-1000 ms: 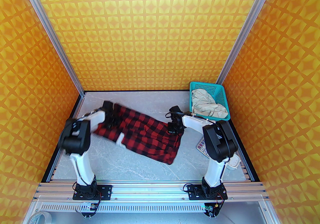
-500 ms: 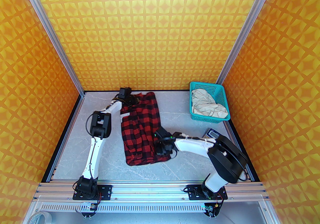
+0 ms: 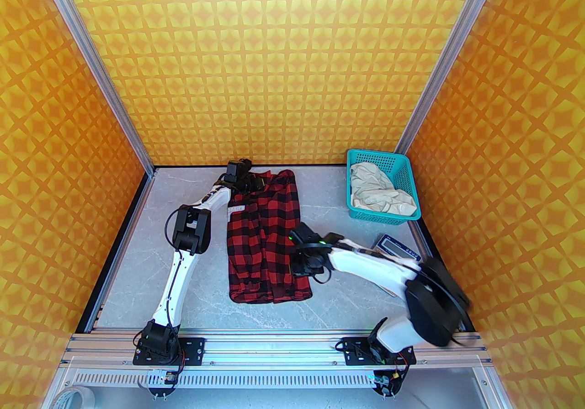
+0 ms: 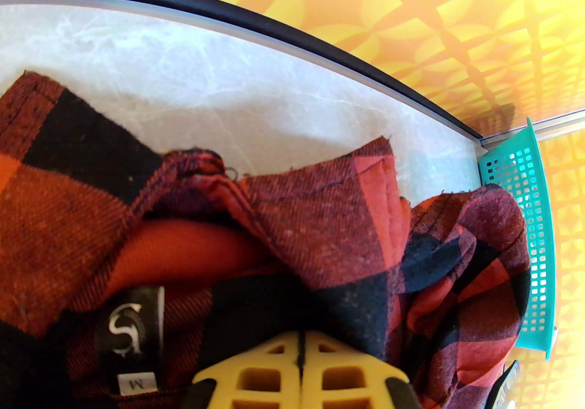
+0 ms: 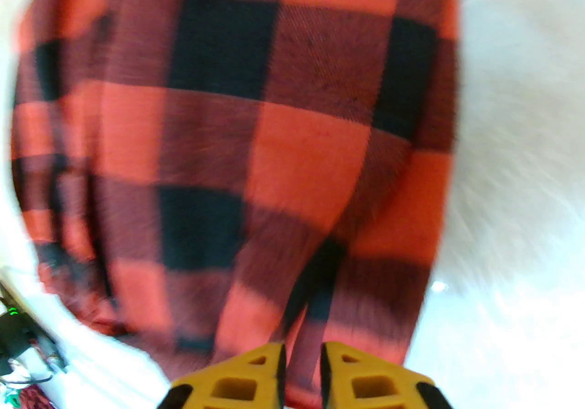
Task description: Fold and stack the mixed laundry pile
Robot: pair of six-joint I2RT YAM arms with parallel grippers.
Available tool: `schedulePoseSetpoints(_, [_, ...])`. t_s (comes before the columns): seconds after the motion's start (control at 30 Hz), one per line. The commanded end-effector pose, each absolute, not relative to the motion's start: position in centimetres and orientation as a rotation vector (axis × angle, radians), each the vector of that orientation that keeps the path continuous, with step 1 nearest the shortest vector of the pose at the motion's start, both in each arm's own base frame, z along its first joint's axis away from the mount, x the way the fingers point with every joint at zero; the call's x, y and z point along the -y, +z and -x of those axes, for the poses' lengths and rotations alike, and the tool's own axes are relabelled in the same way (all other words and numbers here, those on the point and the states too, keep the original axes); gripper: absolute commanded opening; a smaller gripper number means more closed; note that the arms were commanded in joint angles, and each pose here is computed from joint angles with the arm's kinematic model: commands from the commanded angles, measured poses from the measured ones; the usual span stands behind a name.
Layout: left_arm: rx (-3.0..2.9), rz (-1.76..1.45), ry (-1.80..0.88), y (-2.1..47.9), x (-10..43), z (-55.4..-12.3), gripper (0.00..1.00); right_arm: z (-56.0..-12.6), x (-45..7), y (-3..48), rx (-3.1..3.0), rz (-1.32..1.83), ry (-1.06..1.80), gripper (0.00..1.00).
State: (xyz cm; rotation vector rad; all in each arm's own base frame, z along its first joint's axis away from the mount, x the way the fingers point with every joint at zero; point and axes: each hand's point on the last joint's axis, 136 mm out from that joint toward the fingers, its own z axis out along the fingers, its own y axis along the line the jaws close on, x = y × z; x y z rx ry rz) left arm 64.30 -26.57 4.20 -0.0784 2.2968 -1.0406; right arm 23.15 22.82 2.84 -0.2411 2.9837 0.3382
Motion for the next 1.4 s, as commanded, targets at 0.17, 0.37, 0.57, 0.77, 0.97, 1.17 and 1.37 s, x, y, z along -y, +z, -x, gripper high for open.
schedulePoseSetpoints(0.17, [-2.328, 0.007, -1.119, 4.4, 28.8, -62.5, 0.03, -19.9, -22.5, 0.0, -3.076, 0.276, 0.359, 0.18])
schedulePoseSetpoints(0.37, [-2.267, -0.129, -1.101, 11.3, 29.4, -60.7, 0.26, -20.7, -22.3, 7.8, -2.899, 0.243, 0.461, 0.25])
schedulePoseSetpoints(0.57, [-2.273, -0.186, -1.073, 17.9, 28.5, -57.4, 0.46, -20.5, -20.8, 8.5, -2.944, 0.187, 0.678, 0.37])
schedulePoseSetpoints(0.77, [-2.349, -0.082, -0.992, 19.0, 24.8, -47.9, 0.48, -20.3, -19.9, 6.2, -2.983, 0.054, 0.921, 0.49])
schedulePoseSetpoints(0.97, [-2.613, 0.102, -0.811, 12.7, 18.3, -34.5, 0.54, -19.0, -19.4, 3.3, -3.058, 0.031, 0.903, 0.51])
schedulePoseSetpoints(1.17, [-2.805, 0.269, -0.757, 7.6, 15.1, -25.1, 0.58, -17.4, -19.6, 1.7, -3.132, 0.057, 0.914, 0.48])
schedulePoseSetpoints(1.37, [-2.889, 0.348, -0.82, 5.3, 15.4, -20.4, 0.61, -16.6, -21.1, 1.0, -3.135, 0.065, 0.96, 0.45])
